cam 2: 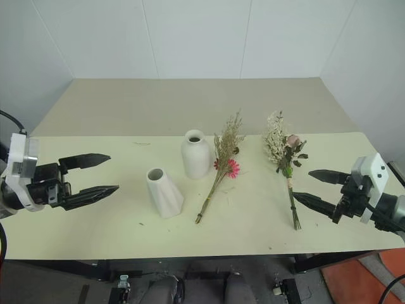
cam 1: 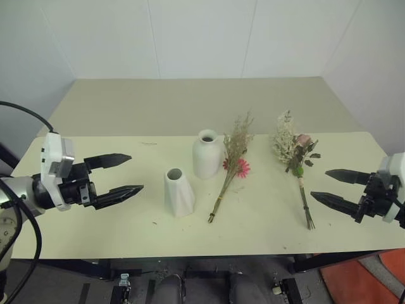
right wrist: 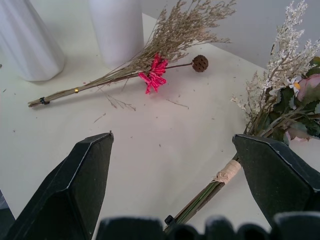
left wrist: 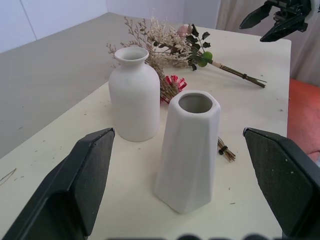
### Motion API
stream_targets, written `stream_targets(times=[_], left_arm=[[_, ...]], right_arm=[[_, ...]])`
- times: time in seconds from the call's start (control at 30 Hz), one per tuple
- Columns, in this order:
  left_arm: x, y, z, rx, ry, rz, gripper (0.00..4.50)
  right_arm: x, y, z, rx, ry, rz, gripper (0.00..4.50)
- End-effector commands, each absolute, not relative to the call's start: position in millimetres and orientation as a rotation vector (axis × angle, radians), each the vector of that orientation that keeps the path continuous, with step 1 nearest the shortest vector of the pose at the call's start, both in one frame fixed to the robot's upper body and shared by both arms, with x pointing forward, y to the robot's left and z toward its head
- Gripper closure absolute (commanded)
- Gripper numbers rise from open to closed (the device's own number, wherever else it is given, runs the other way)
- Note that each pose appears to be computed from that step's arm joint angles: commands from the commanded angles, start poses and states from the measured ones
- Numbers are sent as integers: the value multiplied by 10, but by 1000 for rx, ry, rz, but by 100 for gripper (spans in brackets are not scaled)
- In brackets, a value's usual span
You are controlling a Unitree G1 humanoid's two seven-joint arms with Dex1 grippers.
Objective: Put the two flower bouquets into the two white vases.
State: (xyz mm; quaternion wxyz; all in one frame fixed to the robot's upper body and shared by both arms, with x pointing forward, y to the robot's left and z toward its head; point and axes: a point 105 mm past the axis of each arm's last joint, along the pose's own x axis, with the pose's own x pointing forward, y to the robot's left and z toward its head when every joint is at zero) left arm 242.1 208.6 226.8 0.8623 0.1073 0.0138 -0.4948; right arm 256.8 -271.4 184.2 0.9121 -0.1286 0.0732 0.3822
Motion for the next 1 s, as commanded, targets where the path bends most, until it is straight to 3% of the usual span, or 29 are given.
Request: stream_targets(times=[0.03,0.53,1.0], left_arm=[[2393,2070,2366,249,-16,-1043,2],[2414,2072,2422,255,-28,-1061,2],[2511,2031,2496,278,-45,-1115,2]], right_arm=[[2555,-2744,1997,-307,107,778,0],[2611,-2749,1937,-269,221,727,0],[3044,-2703,1703,-92,716,420,0]])
